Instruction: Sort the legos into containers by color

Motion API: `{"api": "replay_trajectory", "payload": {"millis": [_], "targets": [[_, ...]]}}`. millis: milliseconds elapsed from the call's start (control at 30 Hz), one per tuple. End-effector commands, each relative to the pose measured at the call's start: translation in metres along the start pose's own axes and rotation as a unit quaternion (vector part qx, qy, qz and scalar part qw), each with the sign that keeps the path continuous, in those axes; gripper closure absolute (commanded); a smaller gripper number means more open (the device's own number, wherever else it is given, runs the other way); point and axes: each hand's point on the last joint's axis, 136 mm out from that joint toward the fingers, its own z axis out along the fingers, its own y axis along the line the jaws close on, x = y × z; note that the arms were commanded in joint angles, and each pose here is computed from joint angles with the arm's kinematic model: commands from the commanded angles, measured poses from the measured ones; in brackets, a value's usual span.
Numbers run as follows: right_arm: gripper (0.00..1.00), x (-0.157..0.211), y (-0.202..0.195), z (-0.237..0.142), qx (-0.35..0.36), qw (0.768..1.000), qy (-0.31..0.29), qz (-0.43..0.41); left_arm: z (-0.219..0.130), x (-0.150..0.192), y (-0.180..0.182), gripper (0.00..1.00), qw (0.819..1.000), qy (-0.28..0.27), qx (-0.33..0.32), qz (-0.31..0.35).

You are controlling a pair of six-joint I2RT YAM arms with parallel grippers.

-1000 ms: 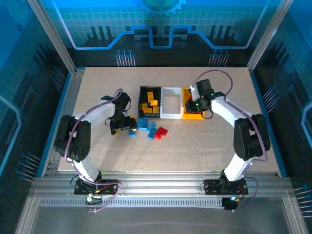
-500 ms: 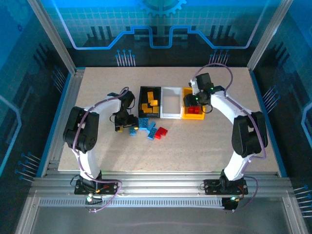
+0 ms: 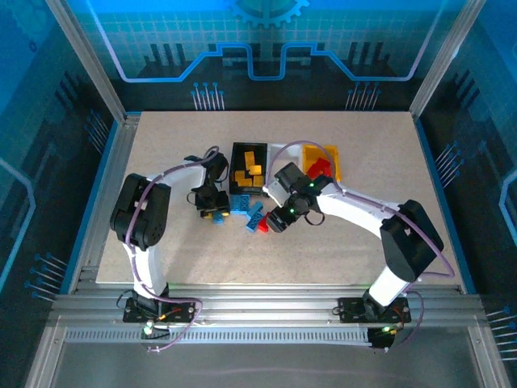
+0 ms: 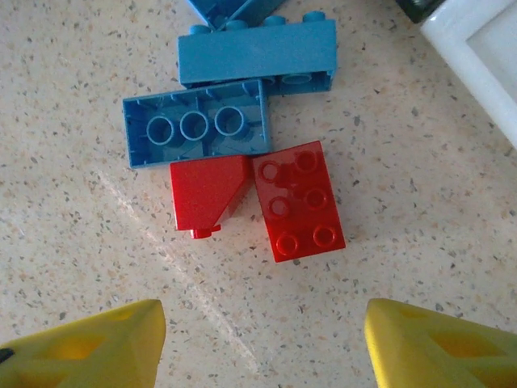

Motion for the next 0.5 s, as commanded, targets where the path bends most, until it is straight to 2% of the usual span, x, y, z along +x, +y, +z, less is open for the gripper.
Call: {"api": "replay_trajectory", "payload": {"millis": [0, 167, 467], "targets": [[0.33, 0.015, -0.004, 0.013, 0.012, 0.999, 0.028, -0.028, 0.017, 0.026, 0.005, 0.6, 0.999, 0.045, -0.001, -0.007], [0.33, 0.019, -0.006, 0.028, 0.018, 0.998, 0.045, -0.044, 0.006, 0.036, 0.008, 0.71, 0.999, 0.045, 0.016, -0.016], [0.33, 0.018, -0.02, 0.049, 0.056, 0.993, 0.079, -0.068, -0.043, 0.043, 0.012, 0.71, 0.997, 0.017, 0.062, -0.034]]}}
